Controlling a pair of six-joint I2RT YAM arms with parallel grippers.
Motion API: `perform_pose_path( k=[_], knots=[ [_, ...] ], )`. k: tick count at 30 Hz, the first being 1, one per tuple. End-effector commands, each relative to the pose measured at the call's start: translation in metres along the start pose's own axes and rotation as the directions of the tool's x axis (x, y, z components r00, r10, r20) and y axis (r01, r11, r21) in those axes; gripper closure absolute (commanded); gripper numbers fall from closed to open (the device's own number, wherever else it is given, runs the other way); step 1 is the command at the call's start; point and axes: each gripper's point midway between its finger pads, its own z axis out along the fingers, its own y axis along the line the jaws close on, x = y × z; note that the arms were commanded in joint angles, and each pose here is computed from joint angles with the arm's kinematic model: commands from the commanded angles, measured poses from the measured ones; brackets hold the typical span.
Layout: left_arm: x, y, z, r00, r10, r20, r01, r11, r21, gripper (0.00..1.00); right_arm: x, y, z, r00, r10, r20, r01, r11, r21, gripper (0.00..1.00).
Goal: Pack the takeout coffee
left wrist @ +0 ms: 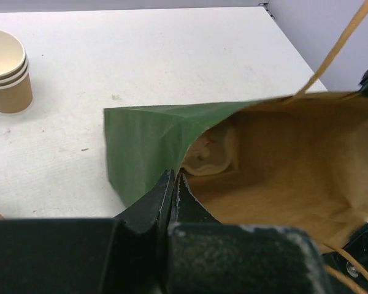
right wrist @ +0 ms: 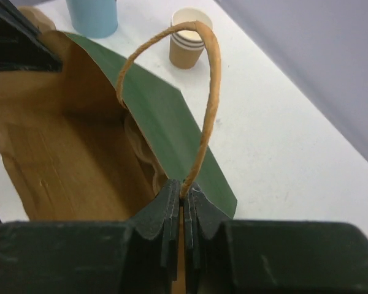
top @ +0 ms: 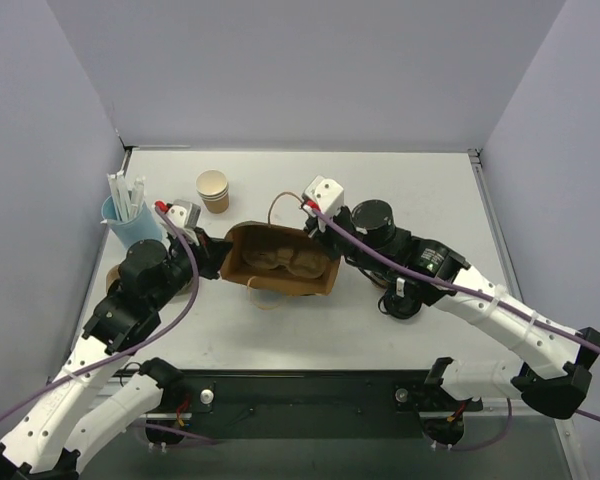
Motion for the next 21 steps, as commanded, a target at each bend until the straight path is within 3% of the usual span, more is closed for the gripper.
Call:
perform_pose_path(
  k=[1, 13, 15, 18, 19, 21],
  knots=[
    [0.012, -0.003, 0.000, 1.000, 0.000, 0.005, 0.000, 0.999, 0.039, 1.00, 0.018, -0.004, -0.001, 1.000, 0.021, 0.013, -0.022, 0.999, 0.042, 1.00],
    [0.029, -0.009, 0.000, 1.000, -0.007, -0.016, 0.009, 0.995, 0.100, 1.00, 0.013, 0.005, -0.003, 0.998, -0.011, 0.062, 0.012, 1.000, -0.022, 0.99],
    [0.032, -0.010, -0.002, 0.999, -0.021, -0.025, 0.023, 0.994, 0.103, 1.00, 0.012, 0.012, -0.008, 0.997, 0.020, 0.070, -0.016, 0.998, -0.063, 0.90],
    [0.031, -0.012, -0.006, 0.999, -0.031, -0.021, 0.033, 0.993, 0.113, 1.00, 0.007, 0.009, -0.018, 0.994, 0.083, 0.073, -0.079, 0.995, -0.053, 0.66],
    [0.029, -0.013, -0.006, 1.000, -0.030, -0.010, 0.031, 0.993, 0.116, 1.00, 0.001, 0.007, -0.022, 0.991, 0.101, 0.085, -0.098, 0.994, -0.043, 0.52],
    [0.024, -0.012, -0.006, 0.999, -0.037, 0.015, 0.035, 0.994, 0.108, 1.00, -0.008, -0.003, -0.032, 0.978, 0.169, 0.118, -0.170, 0.985, -0.004, 0.44]
  ],
)
